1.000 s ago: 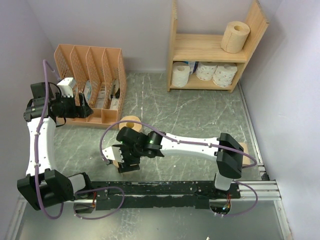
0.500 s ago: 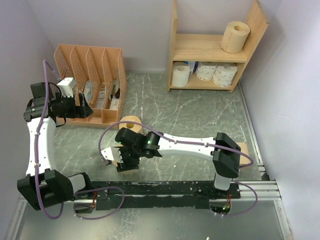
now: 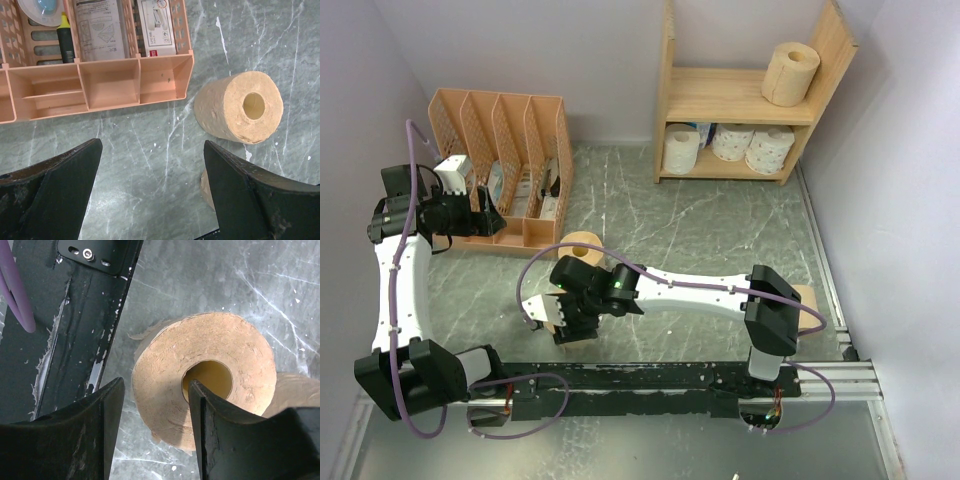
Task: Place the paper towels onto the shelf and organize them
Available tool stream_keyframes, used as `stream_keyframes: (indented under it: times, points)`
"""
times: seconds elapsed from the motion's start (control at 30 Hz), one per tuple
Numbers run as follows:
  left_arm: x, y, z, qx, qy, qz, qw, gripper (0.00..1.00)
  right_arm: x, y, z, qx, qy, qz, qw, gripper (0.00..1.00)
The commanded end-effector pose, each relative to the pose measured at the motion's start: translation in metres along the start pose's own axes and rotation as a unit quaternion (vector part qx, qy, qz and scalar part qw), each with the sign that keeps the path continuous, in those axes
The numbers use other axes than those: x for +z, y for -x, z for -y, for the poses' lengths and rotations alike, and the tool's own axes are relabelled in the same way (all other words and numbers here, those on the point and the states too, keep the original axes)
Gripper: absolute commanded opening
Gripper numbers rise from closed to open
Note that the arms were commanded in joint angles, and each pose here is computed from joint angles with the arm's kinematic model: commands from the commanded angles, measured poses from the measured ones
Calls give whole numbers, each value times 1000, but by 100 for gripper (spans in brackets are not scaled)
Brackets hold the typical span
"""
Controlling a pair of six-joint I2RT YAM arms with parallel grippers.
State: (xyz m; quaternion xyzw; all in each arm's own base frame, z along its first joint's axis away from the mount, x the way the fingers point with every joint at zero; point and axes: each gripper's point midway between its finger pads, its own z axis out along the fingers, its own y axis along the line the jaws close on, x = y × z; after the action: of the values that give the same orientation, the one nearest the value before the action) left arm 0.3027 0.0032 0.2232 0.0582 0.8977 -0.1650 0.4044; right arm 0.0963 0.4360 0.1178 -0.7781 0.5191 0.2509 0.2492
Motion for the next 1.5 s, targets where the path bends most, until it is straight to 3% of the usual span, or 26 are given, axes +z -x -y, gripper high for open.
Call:
stream_keyframes:
  times: [0.0,0.67,0.73,0.87,0.93,0.97,1.1,1.3,1.47]
  points:
    - [-2,1,-2,0,3,4,1000,95,2,10,2,-2,-1,12,1000,54]
    - [-2,2,-3,0,9,7,1000,94,8,6,0,-6,9,4,1000,49]
    - [-2,2,-4,0,9,7,1000,94,7,6,2,-6,5,2,1000,41]
    - [-2,1,-4,-1,8,5,1000,94,-1,8,9,-12,-12,-8,1000,13]
    - [-2,2,-3,-1,7,6,1000,94,-12,6,16,-14,-36,-24,999,4]
    - [-2,2,-3,-1,6,7,1000,94,-21,6,19,-13,-50,-28,998,0]
    - [-2,6,-1,-3,-2,6,1000,94,-77,27,30,-5,-130,7,992,0]
    - [-1,7,1,-5,-9,5,1000,94,-183,46,70,34,-323,4,946,0]
    - [-1,8,2,-5,-13,7,1000,94,-266,31,106,65,-506,-70,857,0]
